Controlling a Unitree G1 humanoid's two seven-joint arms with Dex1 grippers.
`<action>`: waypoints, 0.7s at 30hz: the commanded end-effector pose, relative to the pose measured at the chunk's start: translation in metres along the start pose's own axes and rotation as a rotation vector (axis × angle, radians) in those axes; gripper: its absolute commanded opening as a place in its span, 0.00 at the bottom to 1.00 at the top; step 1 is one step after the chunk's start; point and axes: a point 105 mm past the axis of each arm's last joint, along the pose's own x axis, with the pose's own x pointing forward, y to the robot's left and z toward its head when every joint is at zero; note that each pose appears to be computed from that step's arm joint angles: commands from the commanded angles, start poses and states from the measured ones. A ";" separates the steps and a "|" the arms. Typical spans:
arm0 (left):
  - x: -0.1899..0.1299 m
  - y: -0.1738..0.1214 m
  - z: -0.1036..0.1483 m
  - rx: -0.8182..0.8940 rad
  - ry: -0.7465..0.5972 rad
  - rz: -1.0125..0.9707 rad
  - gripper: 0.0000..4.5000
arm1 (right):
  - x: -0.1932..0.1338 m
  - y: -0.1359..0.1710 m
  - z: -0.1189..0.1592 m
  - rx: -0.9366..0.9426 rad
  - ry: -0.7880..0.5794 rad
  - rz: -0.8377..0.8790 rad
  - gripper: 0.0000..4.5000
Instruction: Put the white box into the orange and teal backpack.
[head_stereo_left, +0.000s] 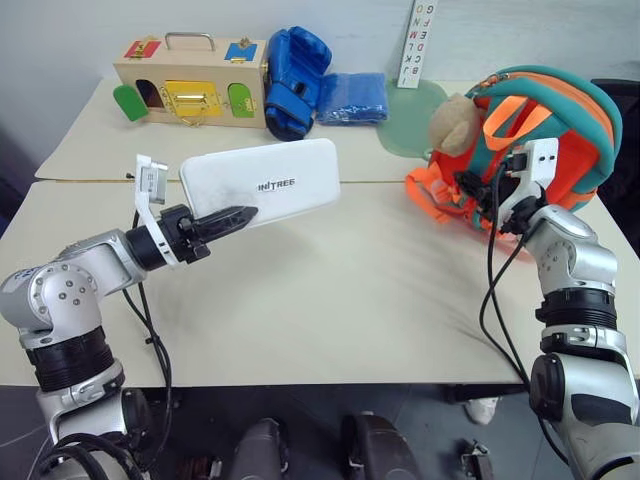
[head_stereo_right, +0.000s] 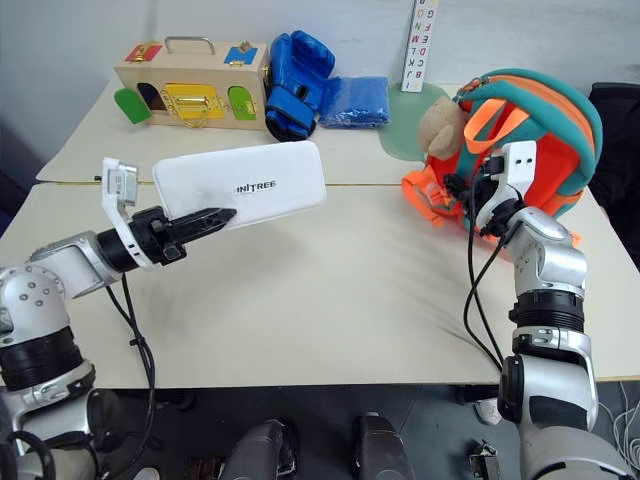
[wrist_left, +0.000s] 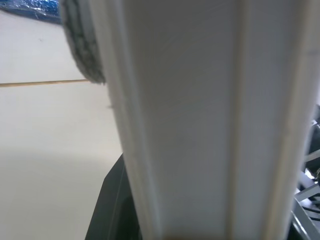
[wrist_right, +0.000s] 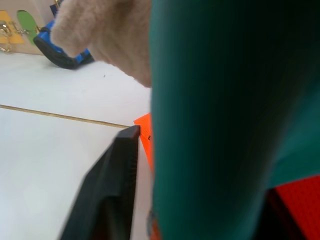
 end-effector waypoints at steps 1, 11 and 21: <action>-0.003 -0.001 0.019 0.083 -0.052 -0.009 0.32 | -0.008 0.023 0.034 -0.029 -0.103 0.164 0.07; 0.012 -0.008 0.059 0.186 -0.126 -0.082 0.32 | -0.095 0.124 0.067 -0.029 0.028 0.814 0.00; 0.045 -0.026 0.062 0.362 -0.102 -0.193 0.32 | -0.153 0.165 0.080 0.027 0.199 1.044 0.00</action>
